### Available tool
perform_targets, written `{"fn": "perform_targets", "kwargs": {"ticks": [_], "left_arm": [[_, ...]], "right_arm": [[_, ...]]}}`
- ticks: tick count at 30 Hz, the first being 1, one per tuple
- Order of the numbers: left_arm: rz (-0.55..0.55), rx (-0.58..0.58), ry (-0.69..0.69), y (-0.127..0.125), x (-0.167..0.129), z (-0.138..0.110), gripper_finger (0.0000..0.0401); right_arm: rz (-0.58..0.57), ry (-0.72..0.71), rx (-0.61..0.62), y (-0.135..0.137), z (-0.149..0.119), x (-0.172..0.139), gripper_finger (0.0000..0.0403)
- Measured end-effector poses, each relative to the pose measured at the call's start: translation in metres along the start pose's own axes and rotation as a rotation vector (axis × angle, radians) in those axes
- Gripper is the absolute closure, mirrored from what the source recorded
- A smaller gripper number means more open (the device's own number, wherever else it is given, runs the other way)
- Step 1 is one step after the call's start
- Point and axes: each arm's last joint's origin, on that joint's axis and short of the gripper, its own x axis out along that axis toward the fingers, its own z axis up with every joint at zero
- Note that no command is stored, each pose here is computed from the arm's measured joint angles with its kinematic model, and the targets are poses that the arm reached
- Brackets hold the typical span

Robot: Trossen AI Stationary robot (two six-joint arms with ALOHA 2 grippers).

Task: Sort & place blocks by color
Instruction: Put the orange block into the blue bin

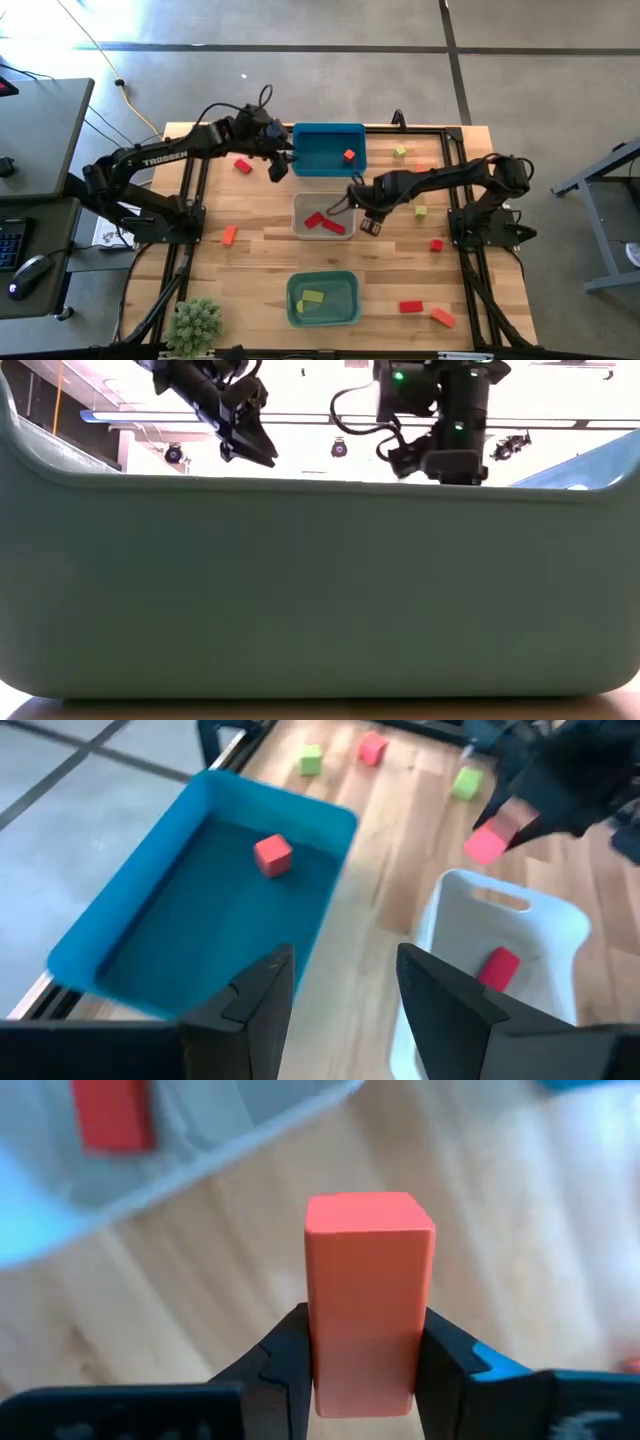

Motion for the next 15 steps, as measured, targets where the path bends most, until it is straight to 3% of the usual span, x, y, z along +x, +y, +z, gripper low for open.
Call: {"fn": "perform_targets", "kwargs": {"ticks": [15], "left_arm": [[0.124, -0.106, 0.008, 0.043, -0.011, -0.006, 0.0233]], "right_arm": [[-0.138, -0.362, 0.083, -0.085, 0.075, -0.056, 0.03]]}}
